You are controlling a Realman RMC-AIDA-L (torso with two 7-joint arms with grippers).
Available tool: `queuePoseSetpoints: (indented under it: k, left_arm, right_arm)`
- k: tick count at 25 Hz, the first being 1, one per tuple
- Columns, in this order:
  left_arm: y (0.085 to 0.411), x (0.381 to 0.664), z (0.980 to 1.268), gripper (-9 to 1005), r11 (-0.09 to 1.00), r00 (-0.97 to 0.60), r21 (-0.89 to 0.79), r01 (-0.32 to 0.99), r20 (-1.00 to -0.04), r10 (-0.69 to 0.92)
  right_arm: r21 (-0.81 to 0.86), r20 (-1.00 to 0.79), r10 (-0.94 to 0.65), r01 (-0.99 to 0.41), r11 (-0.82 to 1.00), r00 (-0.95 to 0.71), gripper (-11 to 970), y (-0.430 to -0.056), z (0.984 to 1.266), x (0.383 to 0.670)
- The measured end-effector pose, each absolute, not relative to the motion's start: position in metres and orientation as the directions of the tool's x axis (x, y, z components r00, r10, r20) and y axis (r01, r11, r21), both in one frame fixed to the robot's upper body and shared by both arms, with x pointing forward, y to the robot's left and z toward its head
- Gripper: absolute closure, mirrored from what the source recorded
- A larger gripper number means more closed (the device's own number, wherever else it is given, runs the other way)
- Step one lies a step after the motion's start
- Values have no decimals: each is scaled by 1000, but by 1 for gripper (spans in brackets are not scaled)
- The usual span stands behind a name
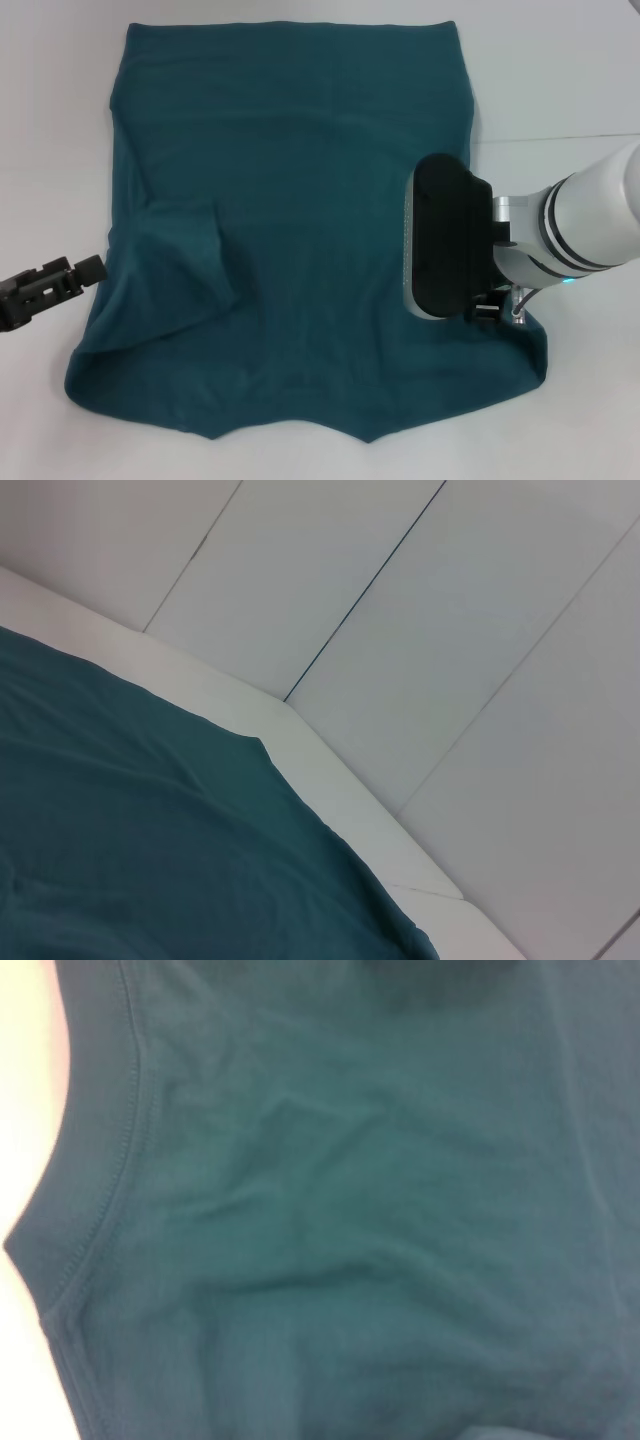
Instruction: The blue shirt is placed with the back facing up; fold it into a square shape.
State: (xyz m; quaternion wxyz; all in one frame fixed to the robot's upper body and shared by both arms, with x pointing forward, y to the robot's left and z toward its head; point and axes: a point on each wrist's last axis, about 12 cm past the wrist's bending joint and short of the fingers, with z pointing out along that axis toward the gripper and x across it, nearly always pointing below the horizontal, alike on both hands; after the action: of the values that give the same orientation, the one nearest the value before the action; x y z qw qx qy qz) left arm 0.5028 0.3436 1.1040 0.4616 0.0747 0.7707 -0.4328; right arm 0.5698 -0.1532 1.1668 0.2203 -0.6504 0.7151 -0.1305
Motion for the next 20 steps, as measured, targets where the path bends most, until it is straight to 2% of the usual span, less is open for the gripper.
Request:
queuePoseSetpoints:
  k: [8, 11, 16, 20]
  left_arm:
    - [344, 502, 1103, 109, 618, -564, -599, 510, -775, -286]
    - [345, 502, 1102, 109, 622, -564, -599, 505, -774, -288]
    - [344, 501, 1100, 109, 617, -569, -606, 502, -769, -292]
    - [344, 502, 1100, 108, 621, -562, -595, 510, -777, -283]
  right_arm:
    - [-459, -151, -985, -877, 143, -82, 843, -153, 1165, 569]
    - [-457, -156, -983, -876, 155, -93, 607, -155, 1164, 569]
    - [-463, -202, -967, -855, 232, -154, 390, -160, 1167, 573]
    - [-451, -298, -902, -787, 421, -311, 333, -184, 1177, 588]
